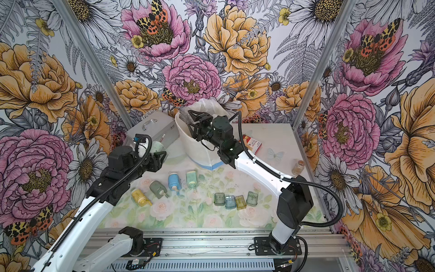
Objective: Take out the pencil sharpener tray and clean the shavings
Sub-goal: Pour the shavings into the trash bin.
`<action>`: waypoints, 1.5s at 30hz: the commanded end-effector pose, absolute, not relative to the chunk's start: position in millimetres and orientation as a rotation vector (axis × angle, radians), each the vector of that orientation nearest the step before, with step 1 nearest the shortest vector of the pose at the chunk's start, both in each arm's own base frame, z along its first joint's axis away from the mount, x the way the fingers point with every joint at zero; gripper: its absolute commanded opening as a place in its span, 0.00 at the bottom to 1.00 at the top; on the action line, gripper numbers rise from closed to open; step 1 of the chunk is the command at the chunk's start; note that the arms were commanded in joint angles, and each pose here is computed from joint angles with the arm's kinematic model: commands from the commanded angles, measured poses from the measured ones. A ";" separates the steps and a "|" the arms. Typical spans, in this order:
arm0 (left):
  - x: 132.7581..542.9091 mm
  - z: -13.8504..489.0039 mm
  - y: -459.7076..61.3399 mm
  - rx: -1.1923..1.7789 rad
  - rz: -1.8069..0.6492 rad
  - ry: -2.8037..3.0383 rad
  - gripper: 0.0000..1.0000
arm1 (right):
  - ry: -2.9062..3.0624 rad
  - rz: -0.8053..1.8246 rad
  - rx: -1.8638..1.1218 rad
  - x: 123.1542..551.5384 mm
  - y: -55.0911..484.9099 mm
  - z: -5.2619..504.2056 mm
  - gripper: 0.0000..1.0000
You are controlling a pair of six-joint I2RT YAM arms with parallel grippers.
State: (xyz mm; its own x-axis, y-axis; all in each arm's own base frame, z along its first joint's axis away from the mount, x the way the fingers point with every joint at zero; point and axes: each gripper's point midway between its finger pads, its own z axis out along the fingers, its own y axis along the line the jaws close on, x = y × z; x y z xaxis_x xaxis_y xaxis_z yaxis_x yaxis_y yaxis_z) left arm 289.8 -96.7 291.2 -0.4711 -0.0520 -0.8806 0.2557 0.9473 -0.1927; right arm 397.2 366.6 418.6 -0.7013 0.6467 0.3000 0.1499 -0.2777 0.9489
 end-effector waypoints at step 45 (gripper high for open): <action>229.3 264.4 -117.5 0.107 -0.487 2.141 0.00 | 2.071 1.743 0.797 375.0 306.2 396.4 0.32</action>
